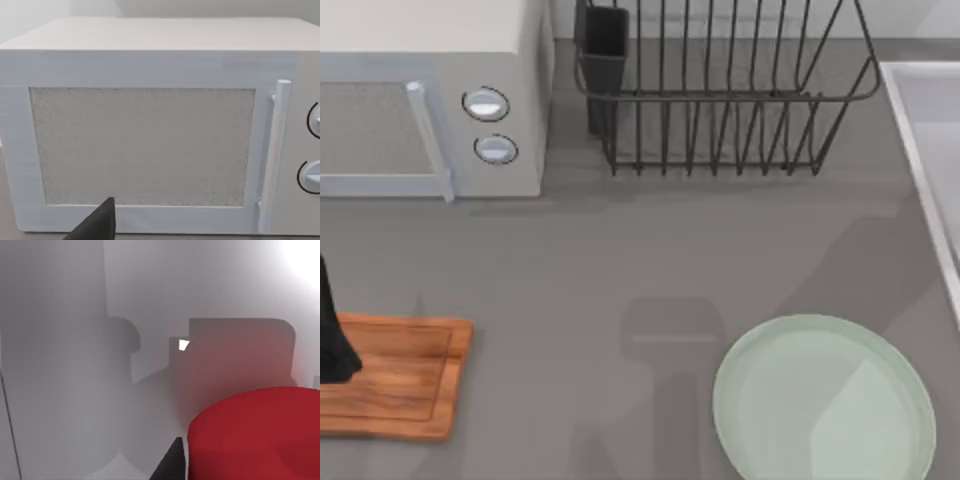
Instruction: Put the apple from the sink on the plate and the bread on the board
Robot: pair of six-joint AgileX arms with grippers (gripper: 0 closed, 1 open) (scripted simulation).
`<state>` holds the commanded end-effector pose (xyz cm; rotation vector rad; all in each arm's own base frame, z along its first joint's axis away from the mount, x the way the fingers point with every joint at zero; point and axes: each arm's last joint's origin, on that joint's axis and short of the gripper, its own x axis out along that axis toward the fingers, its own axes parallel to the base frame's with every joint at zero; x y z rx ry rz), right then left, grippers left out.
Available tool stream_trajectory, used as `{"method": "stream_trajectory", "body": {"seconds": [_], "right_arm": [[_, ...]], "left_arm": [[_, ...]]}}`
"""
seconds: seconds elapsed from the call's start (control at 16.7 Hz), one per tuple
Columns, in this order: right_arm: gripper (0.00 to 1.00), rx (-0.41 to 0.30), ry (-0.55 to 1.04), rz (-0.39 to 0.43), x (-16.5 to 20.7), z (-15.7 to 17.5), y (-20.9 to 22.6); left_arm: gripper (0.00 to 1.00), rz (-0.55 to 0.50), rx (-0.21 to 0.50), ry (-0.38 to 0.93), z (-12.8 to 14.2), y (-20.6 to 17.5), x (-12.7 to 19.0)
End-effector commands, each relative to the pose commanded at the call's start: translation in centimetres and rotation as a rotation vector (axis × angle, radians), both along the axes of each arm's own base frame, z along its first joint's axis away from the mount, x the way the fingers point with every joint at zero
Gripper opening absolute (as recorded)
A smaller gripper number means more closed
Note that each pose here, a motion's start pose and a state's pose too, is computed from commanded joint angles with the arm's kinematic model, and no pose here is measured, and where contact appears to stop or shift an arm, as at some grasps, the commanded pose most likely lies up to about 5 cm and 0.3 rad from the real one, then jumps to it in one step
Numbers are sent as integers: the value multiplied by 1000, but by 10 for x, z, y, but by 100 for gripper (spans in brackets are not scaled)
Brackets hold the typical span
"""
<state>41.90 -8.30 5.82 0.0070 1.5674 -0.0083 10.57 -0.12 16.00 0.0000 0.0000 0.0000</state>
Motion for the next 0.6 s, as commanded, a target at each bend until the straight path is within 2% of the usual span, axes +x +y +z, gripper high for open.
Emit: {"method": "stream_trajectory", "body": {"seconds": [0.18, 0.48, 0.6], "right_arm": [[0, -1, -3, 0, 3, 22, -1], [0, 2, 10, 0, 1, 84, 0], [0, 0, 2, 0, 0, 98, 0]], "left_arm": [[100, 0, 0, 0, 0, 0, 0], [100, 0, 0, 0, 0, 0, 0], [100, 0, 0, 0, 0, 0, 0]]}}
